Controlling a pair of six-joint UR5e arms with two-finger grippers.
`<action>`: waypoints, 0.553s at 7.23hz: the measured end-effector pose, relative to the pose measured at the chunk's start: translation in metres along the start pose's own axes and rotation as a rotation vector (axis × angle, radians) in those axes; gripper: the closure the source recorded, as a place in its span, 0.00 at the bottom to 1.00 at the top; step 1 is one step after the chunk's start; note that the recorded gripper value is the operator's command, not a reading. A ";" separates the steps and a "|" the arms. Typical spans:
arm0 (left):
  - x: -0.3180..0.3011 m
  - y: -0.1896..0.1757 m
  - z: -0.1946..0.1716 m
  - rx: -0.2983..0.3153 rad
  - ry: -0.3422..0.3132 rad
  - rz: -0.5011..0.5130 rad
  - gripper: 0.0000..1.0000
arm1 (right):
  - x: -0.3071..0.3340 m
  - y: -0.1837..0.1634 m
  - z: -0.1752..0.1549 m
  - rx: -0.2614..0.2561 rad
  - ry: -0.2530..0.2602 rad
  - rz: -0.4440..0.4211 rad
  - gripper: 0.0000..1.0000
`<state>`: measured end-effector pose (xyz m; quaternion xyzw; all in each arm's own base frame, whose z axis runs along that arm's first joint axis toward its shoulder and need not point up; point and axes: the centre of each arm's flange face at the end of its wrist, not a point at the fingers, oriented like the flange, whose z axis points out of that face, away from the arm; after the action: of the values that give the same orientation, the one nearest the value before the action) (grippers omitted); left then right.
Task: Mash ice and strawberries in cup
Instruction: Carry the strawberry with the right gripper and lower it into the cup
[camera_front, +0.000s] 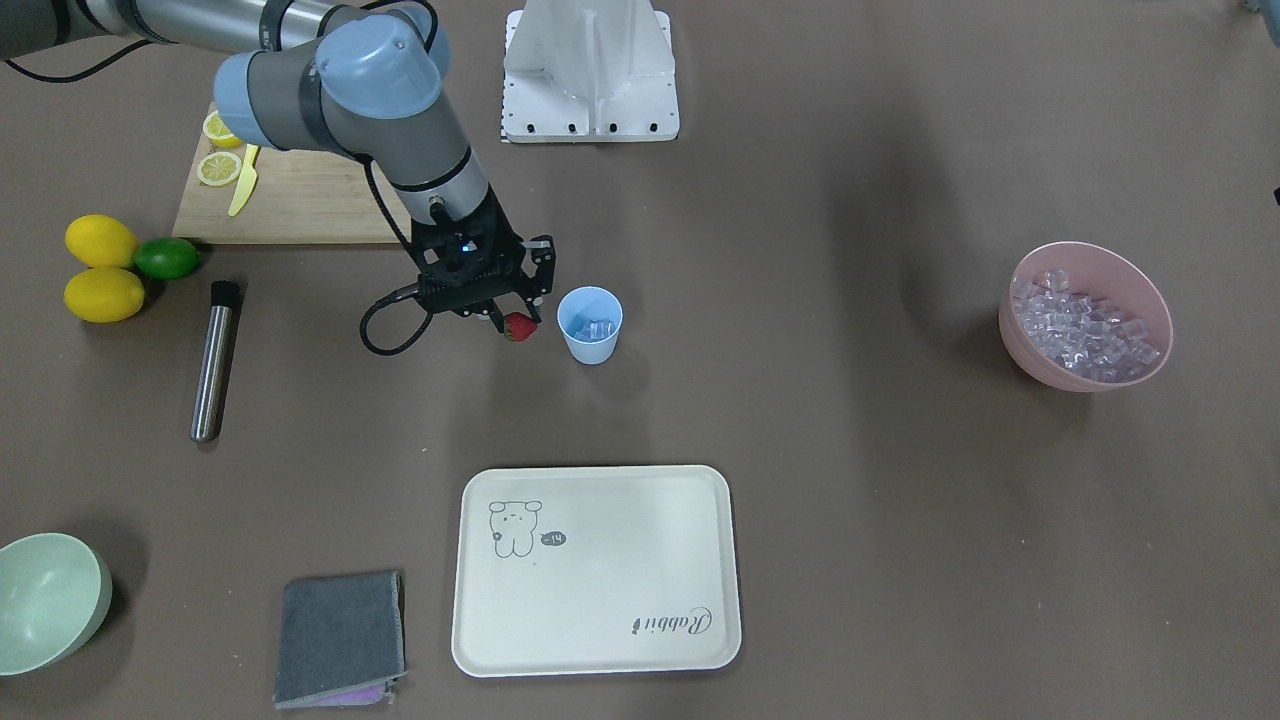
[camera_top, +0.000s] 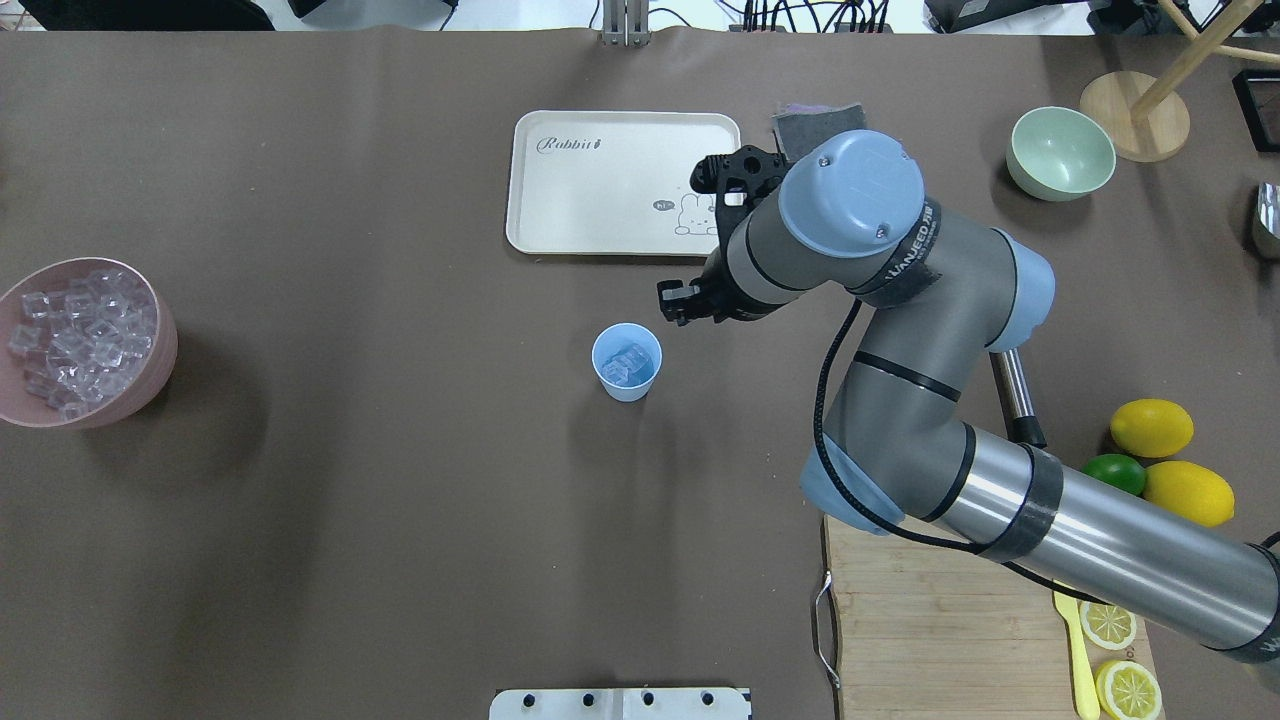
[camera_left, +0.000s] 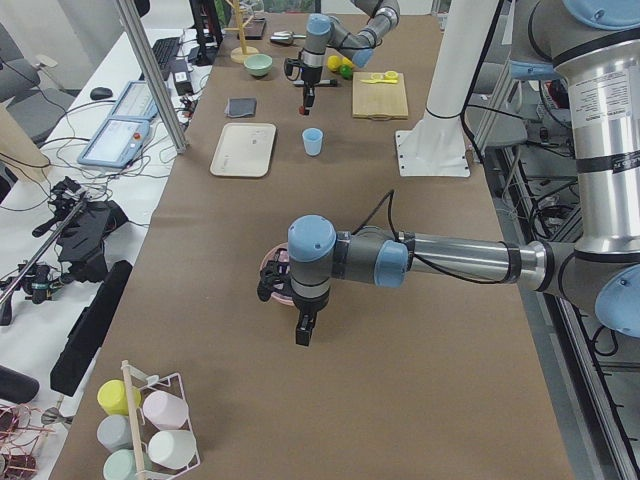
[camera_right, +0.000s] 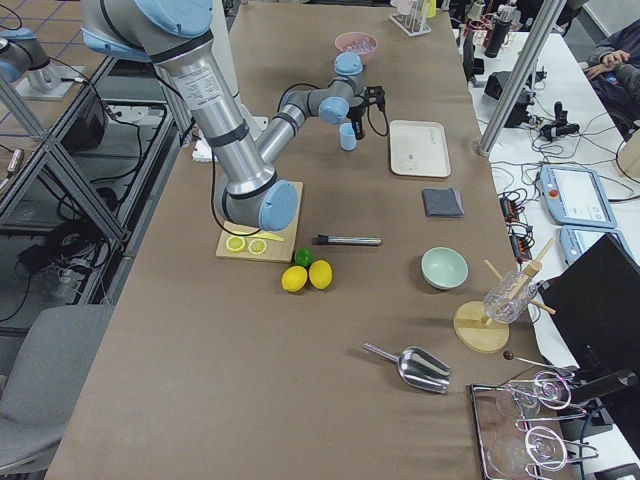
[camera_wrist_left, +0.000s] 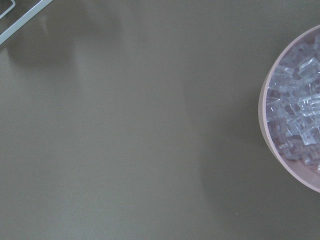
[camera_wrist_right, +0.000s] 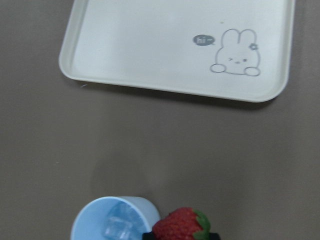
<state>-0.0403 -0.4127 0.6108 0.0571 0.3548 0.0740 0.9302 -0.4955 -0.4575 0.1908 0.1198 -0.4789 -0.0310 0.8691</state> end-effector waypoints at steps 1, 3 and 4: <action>0.000 0.000 0.000 0.002 -0.001 0.002 0.01 | -0.024 0.008 0.002 -0.010 -0.023 0.014 1.00; -0.001 0.004 0.000 0.006 -0.002 0.005 0.01 | -0.044 0.023 0.016 -0.022 -0.026 0.014 0.45; -0.001 0.007 0.001 0.014 -0.003 0.011 0.01 | -0.047 0.025 0.019 -0.020 -0.022 0.012 0.02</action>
<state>-0.0413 -0.4061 0.6139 0.0655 0.3538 0.0765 0.9299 -0.5386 -0.4286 0.1682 0.1078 -0.4889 -0.0318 0.8651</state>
